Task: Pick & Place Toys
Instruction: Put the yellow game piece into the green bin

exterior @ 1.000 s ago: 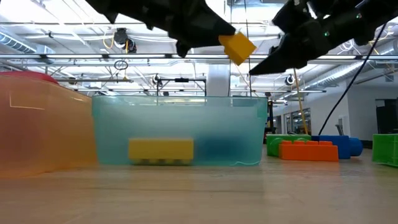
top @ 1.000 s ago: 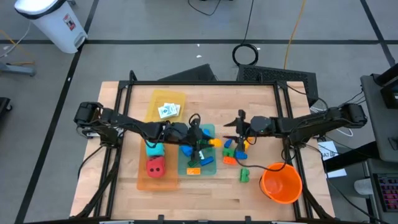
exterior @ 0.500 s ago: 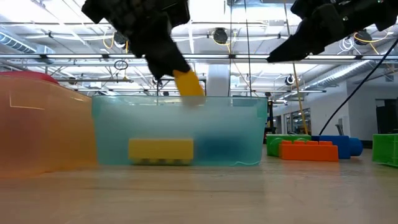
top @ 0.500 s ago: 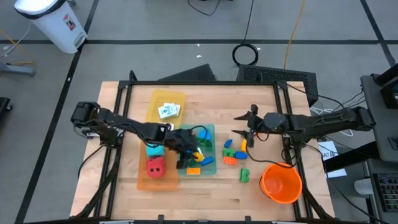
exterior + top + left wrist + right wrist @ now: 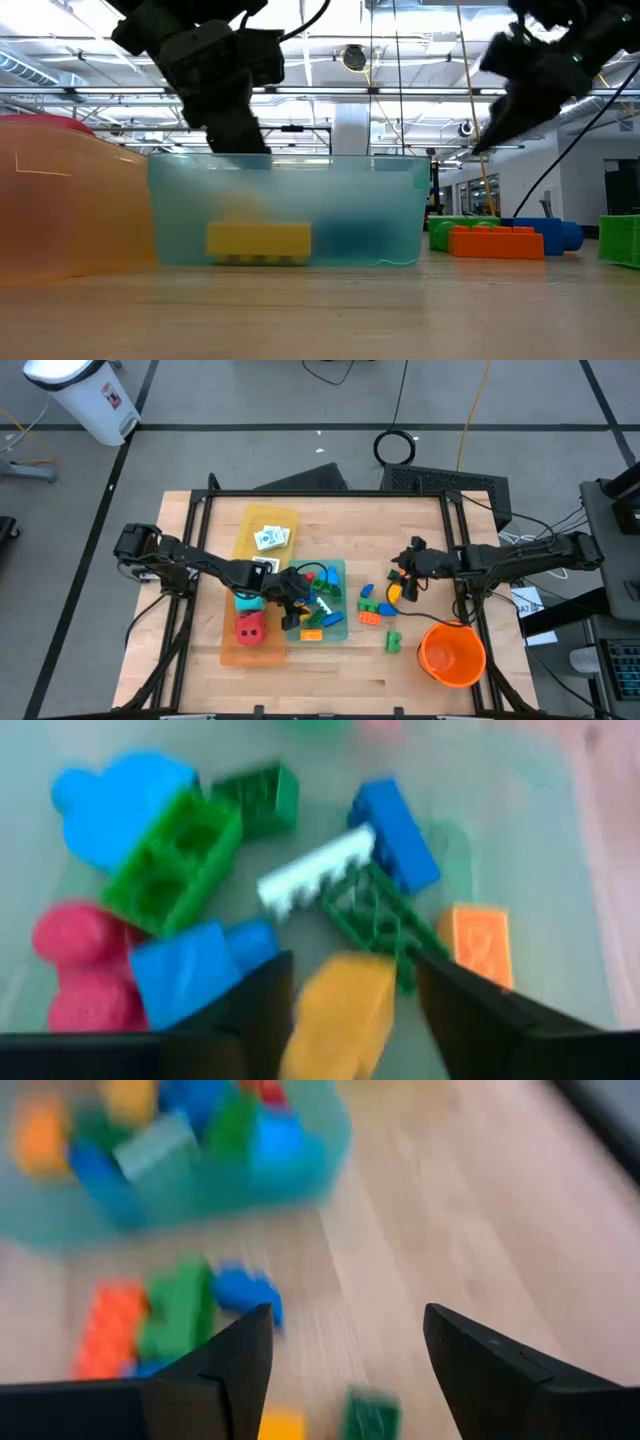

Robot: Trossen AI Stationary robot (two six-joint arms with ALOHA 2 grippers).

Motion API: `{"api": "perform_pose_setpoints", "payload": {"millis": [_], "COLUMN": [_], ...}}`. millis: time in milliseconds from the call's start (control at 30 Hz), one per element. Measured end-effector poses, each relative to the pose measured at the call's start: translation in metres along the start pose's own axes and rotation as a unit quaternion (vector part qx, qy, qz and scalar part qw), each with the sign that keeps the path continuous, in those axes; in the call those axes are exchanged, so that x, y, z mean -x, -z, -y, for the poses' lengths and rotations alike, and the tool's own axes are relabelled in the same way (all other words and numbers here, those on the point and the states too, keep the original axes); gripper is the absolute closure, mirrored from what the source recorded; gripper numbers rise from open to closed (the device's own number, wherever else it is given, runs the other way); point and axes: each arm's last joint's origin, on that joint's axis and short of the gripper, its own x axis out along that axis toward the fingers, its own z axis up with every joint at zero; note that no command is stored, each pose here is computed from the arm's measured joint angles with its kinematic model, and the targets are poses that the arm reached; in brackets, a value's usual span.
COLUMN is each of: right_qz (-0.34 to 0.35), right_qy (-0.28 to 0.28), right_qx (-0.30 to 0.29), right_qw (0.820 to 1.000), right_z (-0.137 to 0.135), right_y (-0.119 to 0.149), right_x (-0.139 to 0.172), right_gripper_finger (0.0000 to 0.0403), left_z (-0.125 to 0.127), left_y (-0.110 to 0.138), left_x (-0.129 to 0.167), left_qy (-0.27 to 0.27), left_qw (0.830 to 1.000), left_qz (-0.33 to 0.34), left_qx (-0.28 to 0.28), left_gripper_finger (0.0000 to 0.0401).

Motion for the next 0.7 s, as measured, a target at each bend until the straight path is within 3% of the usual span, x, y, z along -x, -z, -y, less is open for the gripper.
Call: {"api": "perform_pose_setpoints", "payload": {"millis": [133, 300, 533, 700], "right_qz": [-0.066, -0.087, -0.152, -0.196], "right_qy": [0.014, 0.049, 0.123, 0.123], "right_qx": [0.0, -0.097, -0.22, -0.223], "right_qw": [0.998, 0.99, 0.956, 0.947], "right_z": [0.002, 0.008, 0.027, 0.032], "right_y": [0.013, 0.018, 0.029, 0.034], "right_x": [0.0, 0.0, 0.004, 0.001], "right_gripper_finger": [0.0165, 0.0169, 0.0202, 0.0236], "left_z": [-0.001, -0.002, -0.004, -0.004], "left_y": [-0.006, -0.011, -0.013, -0.013], "left_x": [0.0, 0.001, 0.001, 0.001], "left_qy": [0.002, 0.005, 0.005, 0.006], "left_qw": [1.0, 0.999, 0.998, 0.998], "left_qz": [0.027, 0.051, 0.058, 0.06], "left_qx": [0.001, 0.004, 0.006, 0.006], "left_gripper_finger": [0.0101, 0.0036, 0.0008, 0.0007]}}
